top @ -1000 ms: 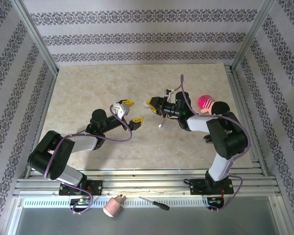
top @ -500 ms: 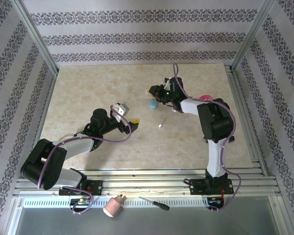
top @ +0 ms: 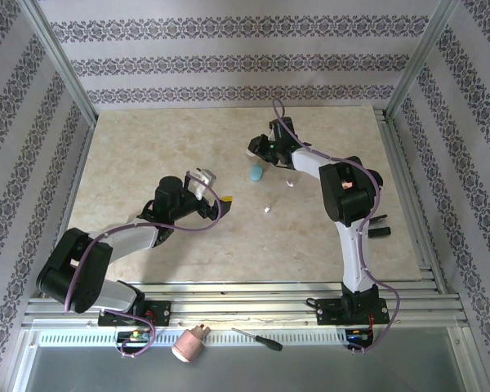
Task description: Insert the wireless bluetooth earbuds into the charging case
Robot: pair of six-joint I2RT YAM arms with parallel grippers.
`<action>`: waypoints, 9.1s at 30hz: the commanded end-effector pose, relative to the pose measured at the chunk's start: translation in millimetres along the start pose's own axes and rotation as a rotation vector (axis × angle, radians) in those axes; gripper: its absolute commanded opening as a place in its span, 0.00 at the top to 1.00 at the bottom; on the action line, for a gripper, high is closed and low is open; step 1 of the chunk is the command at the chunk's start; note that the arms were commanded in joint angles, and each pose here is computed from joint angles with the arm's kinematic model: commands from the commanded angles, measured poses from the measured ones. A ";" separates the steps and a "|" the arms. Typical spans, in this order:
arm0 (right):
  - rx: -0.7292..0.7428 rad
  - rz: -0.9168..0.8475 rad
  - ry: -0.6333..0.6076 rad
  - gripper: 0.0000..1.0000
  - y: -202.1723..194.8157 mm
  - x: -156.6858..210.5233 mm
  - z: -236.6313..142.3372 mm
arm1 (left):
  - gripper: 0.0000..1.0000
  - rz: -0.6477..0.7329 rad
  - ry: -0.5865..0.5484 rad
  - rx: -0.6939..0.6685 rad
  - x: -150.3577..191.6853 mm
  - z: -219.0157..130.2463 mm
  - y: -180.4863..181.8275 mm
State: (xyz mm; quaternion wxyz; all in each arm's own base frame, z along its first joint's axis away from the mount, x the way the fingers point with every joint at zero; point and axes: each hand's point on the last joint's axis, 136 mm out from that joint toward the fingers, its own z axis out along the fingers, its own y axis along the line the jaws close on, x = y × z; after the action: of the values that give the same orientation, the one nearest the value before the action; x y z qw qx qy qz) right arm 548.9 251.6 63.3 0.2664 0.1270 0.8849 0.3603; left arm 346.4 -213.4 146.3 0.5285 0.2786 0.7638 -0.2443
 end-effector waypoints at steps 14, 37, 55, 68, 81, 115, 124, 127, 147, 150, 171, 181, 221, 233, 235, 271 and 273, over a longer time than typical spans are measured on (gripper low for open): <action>0.219 -0.062 -0.049 0.47 -68.2 -28.3 -24.8 | 0.01 -0.159 0.098 -0.127 2.6 -3.0 24.1; 0.391 -0.479 -0.005 0.22 -12.0 49.3 -71.7 | 0.01 -0.503 0.276 -0.520 44.6 -36.4 104.0; 0.502 -0.512 0.123 0.48 -26.2 65.0 -23.5 | 0.01 -0.448 0.256 -0.440 41.7 -35.4 92.0; 0.167 -0.662 0.274 0.55 6.2 86.7 -44.1 | 0.01 -0.433 0.252 -0.419 40.2 -34.8 88.8; 0.028 -0.919 0.509 0.56 0.9 164.2 -70.3 | 0.01 -0.465 0.254 -0.440 42.8 -35.4 93.0; 0.437 -0.645 0.019 0.24 16.9 181.3 -81.8 | 0.01 -0.509 0.223 -0.453 46.7 -36.0 105.6; 0.471 -0.601 0.095 0.35 0.2 183.8 -78.6 | 0.01 -0.505 0.204 -0.456 44.6 -37.0 106.4; 0.477 -0.592 0.113 0.41 -3.1 184.0 -77.2 | 0.01 -0.513 0.198 -0.450 43.6 -36.5 105.9; 0.468 -0.626 0.217 0.45 -9.8 196.9 -72.5 | 0.01 -0.519 0.199 -0.434 41.6 -30.4 106.0; 0.471 -0.627 0.226 0.48 -11.0 197.6 -71.7 | 0.01 -0.522 0.197 -0.428 41.0 -29.6 105.7; -0.038 -1.027 0.328 0.74 51.7 201.4 -126.5 | 0.01 -0.330 0.080 -0.194 12.6 -25.3 70.8; -0.338 -1.081 0.524 0.74 76.8 211.6 -204.9 | 0.00 -0.002 -0.126 0.254 -29.6 -39.2 -21.1; -0.593 -1.281 0.683 0.76 136.9 230.7 -238.1 | 0.56 0.007 -0.295 0.837 -53.1 -55.6 -116.7; -0.586 -1.306 0.685 0.76 137.8 230.8 -235.1 | 0.51 -0.005 -0.287 0.852 -55.1 -54.6 -118.6; -0.578 -1.312 0.685 0.76 137.3 230.5 -233.5 | 0.49 -0.005 -0.288 0.854 -55.6 -54.4 -119.0; -0.531 -1.174 0.454 0.41 141.3 182.6 -234.0 | 0.73 0.032 -0.303 0.852 -55.0 -57.1 -120.5; -0.533 -1.173 0.447 0.41 141.5 182.4 -236.2 | 0.73 0.034 -0.305 0.852 -55.7 -57.3 -120.5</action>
State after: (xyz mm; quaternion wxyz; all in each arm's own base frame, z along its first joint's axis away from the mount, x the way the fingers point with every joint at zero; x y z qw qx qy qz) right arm 257.4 297.1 224.9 0.2130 -0.5284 0.7240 0.3890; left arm 257.3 -267.8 208.1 0.4576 0.3940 0.5576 -0.5696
